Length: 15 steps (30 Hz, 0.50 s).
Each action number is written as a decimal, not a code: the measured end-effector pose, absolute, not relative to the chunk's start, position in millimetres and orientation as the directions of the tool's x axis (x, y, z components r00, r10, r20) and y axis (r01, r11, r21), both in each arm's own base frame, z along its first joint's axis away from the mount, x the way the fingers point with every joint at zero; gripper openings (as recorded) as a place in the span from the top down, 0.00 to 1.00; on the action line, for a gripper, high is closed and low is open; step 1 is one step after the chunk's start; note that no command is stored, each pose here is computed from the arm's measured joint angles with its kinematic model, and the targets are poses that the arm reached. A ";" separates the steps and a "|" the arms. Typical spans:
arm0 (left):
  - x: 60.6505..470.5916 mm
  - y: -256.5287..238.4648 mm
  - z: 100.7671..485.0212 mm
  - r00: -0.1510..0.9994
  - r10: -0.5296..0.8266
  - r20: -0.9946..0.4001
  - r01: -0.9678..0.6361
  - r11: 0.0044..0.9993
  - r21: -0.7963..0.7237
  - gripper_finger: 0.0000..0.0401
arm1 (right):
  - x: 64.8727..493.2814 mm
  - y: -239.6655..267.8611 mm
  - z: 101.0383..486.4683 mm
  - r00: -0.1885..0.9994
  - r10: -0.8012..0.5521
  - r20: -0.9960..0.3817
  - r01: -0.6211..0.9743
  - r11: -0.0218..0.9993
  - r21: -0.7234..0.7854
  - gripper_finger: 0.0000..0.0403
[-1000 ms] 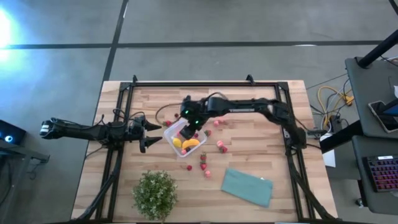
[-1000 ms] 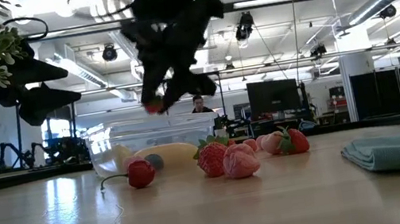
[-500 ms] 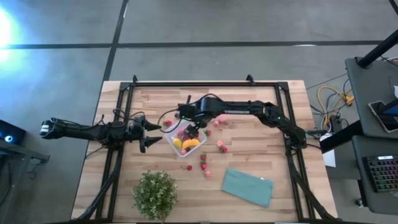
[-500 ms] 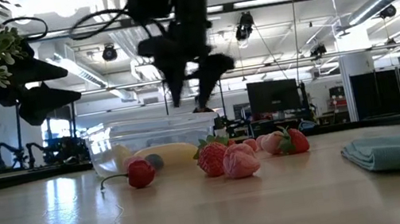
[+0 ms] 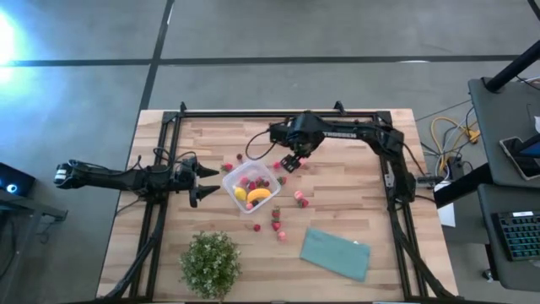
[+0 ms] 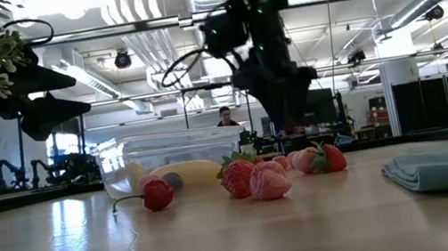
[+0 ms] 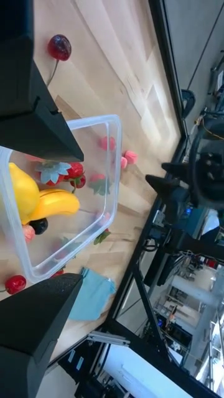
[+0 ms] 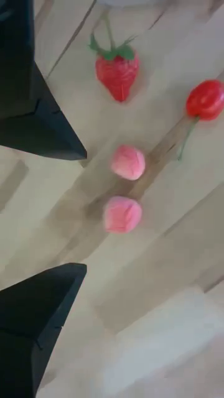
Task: Pick and placing Produce into tupperware
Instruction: Put the pink peach into the transparent bin
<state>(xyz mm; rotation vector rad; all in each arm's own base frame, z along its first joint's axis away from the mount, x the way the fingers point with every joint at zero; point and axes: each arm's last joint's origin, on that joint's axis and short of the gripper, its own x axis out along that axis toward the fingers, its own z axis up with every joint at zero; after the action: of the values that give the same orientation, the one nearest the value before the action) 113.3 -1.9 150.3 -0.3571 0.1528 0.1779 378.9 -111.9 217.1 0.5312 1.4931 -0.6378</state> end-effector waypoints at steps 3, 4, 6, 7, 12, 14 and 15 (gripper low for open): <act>113.4 -2.0 150.3 0.973 0.145 -0.179 -0.199 0.922 -0.333 0.27 | 370.8 -119.0 204.0 0.036 -0.043 -0.998 0.659 0.752 -0.009 0.31; 113.4 -2.0 150.3 0.973 0.145 -0.179 -0.199 0.922 -0.333 0.27 | 368.7 -119.3 199.0 0.040 -0.041 -0.998 0.648 0.762 -0.006 0.31; 113.4 -1.9 150.2 0.973 0.145 -0.180 -0.199 0.922 -0.333 0.27 | 365.8 -119.7 189.1 0.032 -0.039 -0.999 0.631 0.776 -0.010 0.31; 113.4 -2.0 150.3 0.973 0.145 -0.179 -0.199 0.922 -0.333 0.27 | 364.8 -119.5 184.8 0.026 -0.038 -0.999 0.619 0.785 -0.014 0.31; 113.3 -2.0 150.3 0.973 0.145 -0.179 -0.199 0.922 -0.333 0.27 | 358.1 -120.3 168.0 -0.038 -0.114 -0.993 0.580 0.807 -0.115 0.32; 113.4 -2.0 150.2 0.973 0.145 -0.180 -0.199 0.922 -0.333 0.27 | 358.3 -121.2 163.5 -0.024 -0.126 -0.992 0.580 0.806 -0.117 0.33; 113.3 -2.0 150.3 0.973 0.145 -0.179 -0.199 0.922 -0.333 0.27 | 358.4 -122.3 162.4 -0.015 -0.123 -0.992 0.580 0.807 -0.109 0.33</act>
<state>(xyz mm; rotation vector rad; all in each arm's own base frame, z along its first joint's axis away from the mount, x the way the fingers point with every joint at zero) 113.3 -2.0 150.3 -0.3572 0.1522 0.1772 358.4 -122.3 162.4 0.3863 1.4895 -0.5804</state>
